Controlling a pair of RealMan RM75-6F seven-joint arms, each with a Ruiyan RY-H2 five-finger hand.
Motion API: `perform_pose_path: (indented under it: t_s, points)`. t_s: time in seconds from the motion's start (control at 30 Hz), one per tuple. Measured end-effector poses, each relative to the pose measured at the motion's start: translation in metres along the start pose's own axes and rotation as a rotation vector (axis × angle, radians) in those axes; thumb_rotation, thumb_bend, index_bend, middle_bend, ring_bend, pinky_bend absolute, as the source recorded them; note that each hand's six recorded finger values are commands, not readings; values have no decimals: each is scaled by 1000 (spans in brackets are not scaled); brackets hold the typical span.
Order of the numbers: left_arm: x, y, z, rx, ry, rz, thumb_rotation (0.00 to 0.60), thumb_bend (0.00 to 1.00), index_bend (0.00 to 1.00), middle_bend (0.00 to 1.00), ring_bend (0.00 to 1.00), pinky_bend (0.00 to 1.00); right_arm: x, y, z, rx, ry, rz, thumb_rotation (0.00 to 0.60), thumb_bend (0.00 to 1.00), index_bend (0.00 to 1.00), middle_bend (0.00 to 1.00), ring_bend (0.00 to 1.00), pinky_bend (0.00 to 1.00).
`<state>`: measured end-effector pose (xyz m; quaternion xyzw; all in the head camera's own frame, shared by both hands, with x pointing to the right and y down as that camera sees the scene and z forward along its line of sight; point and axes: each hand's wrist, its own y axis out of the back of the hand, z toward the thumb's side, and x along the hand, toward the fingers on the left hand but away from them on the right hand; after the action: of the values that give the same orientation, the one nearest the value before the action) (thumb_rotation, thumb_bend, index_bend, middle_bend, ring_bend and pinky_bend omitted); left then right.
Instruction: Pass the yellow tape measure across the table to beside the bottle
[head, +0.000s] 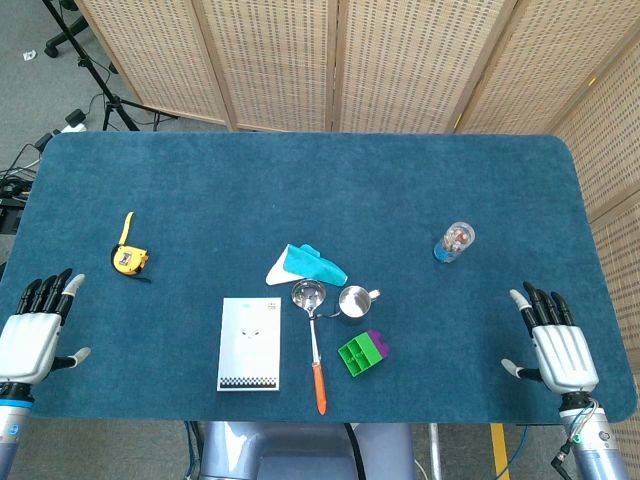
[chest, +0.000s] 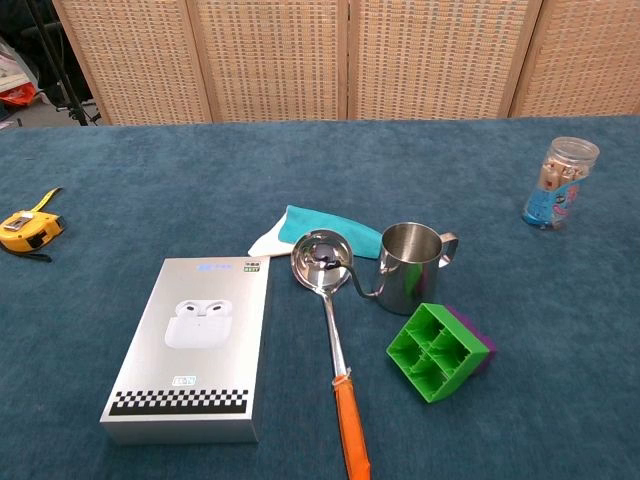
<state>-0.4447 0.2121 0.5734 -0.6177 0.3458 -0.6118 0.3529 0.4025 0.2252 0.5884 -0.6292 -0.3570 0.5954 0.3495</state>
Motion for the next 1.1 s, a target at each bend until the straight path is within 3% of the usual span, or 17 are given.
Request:
perform_pose_path:
  t_s: [0.5, 1.1]
  points:
    - [-1, 2, -2, -10, 1, 9, 600, 101, 0, 0, 0, 0, 0, 7, 1, -24, 20, -59, 600, 53, 14, 0, 0, 0]
    - [2, -1, 2, -14, -3, -17, 600, 110, 0, 0, 0, 0, 0, 4, -2, -15, 2, -33, 600, 53, 14, 0, 0, 0]
